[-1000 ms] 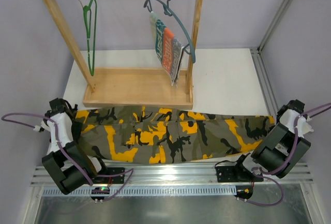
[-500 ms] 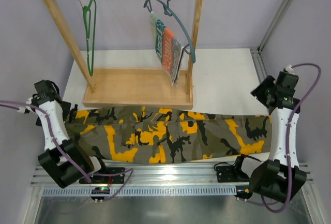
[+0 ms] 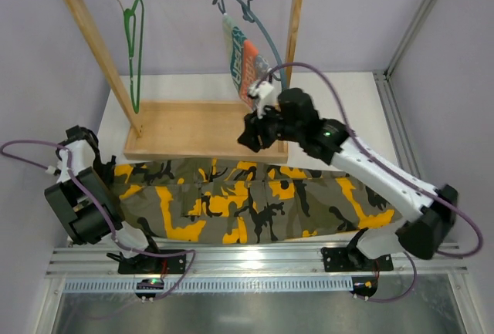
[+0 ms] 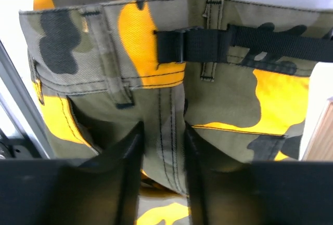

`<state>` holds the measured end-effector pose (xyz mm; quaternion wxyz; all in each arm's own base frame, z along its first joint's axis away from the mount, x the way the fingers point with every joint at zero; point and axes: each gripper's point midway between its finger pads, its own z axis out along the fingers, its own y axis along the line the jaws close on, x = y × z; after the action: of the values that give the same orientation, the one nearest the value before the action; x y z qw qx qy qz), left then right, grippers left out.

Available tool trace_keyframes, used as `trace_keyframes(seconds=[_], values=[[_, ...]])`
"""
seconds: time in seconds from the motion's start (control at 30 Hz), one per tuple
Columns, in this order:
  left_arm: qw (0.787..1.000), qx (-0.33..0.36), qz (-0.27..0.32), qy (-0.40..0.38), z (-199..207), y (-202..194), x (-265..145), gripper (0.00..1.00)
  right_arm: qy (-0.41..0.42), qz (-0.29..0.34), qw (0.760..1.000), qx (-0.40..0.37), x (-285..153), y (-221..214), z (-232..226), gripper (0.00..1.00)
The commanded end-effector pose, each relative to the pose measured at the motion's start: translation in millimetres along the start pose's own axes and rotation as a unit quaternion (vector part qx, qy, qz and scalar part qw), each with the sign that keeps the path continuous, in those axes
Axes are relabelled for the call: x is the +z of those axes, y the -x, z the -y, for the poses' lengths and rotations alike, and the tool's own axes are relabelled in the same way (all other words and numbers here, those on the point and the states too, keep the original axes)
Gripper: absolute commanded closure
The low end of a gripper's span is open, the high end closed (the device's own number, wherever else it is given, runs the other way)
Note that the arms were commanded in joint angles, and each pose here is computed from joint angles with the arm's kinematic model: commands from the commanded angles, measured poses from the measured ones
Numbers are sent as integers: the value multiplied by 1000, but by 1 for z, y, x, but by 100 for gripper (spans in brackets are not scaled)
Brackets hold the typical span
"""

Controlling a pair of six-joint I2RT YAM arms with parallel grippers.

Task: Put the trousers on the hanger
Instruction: Fold the trousers

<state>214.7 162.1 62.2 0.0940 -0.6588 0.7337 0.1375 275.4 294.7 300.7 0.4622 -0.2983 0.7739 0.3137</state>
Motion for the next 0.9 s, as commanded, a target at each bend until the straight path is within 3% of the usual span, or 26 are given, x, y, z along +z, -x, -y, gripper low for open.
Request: trace_keyframes(seconds=[0.0, 0.1, 0.3, 0.5, 0.63, 0.73, 0.87], values=[[1000, -9, 18, -22, 10, 11, -1, 74, 64, -71, 991, -98, 59, -34, -38, 50], [999, -6, 25, -43, 16, 14, -6, 99, 111, -113, 980, -120, 102, -62, -60, 50], [996, -9, 33, -77, 26, 19, -15, 99, 130, -183, 964, -145, 153, -107, -56, 50], [995, -2, 39, -88, 30, 19, -19, 99, 150, -235, 948, -156, 167, -149, -49, 50], [996, 7, 38, -81, 29, 20, -15, 87, 183, -277, 932, -145, 170, -179, -53, 50], [996, 8, 40, -76, 26, 18, -13, 67, 193, -293, 926, -140, 170, -192, -54, 51], [997, 5, 52, -55, 16, 20, -11, 47, 197, -301, 923, -141, 169, -200, -52, 51]])
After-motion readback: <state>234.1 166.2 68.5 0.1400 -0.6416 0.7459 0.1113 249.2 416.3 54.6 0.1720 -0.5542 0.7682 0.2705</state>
